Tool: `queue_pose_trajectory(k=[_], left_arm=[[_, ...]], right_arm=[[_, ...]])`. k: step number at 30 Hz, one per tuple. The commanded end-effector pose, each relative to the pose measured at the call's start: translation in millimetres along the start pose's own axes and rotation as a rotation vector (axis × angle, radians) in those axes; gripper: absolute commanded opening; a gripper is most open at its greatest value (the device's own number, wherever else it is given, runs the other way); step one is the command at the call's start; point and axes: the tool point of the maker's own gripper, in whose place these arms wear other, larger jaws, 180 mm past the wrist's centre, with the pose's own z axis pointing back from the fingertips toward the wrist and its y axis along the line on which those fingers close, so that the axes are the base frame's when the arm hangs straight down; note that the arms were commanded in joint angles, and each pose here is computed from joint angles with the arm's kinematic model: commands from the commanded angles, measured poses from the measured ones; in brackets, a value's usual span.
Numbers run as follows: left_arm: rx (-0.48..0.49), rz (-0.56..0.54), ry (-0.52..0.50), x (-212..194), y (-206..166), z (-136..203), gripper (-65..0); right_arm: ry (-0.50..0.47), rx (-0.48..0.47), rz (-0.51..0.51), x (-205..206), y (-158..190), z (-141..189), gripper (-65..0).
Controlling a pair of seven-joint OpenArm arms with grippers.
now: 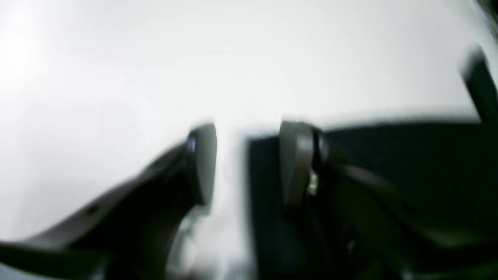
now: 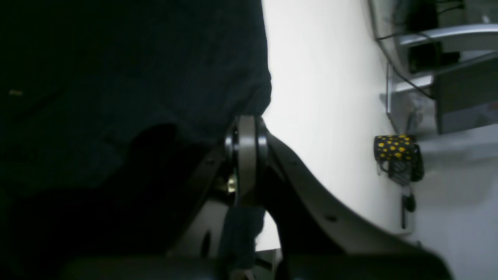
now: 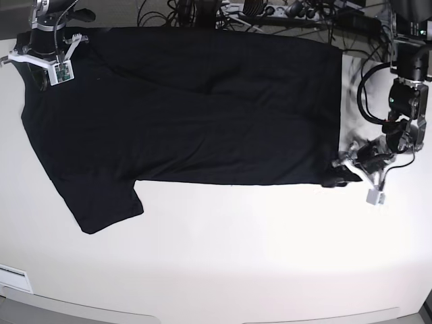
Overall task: Fold the T-shirt properly
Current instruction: 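Release the left gripper and move it to the opposite hem corner, then release the right gripper and grasp the sleeve edge opposite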
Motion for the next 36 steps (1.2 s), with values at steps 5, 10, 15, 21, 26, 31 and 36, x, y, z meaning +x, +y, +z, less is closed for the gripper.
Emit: queue_pose_trajectory(k=[5,10,15,21,26,31,36], left_arm=[[-0.052,-0.017,0.146,-31.4,-11.6,-1.8,-36.4],[0.03,0.0,0.133,-25.7,4.5,0.7,-59.1],[0.089,-0.034,0.108,-11.2,14.6,1.6,-65.0],[0.084,-0.043,0.096,-4.3,12.7,0.8,-65.0],[0.072,-0.078,0.107,-6.3,11.0,0.8,-65.0],[0.091,-0.097,0.121,-9.1,14.8,1.3,-65.0],[0.092,-0.096,0.127,-11.3,15.2,1.4,-65.0]], right_arm=[[-0.039,-0.028,0.008,9.0,-8.7,1.9,-65.0],[-0.052,-0.029,0.008,11.5,-8.8,1.9,-65.0],[-0.156,-0.076,-0.023,42.4,-21.1,-7.5,-65.0],[-0.332,-0.117,-0.19,108.9,-51.4,-29.7,-47.6],[-0.407,-0.068,-0.328,148.1,-80.3,-57.9,-37.7],[-0.349,0.043,-0.514,145.5,-102.4,-120.6,-37.3],[-0.241,0.343,-0.699,141.9,-92.6,-173.2,-34.5]])
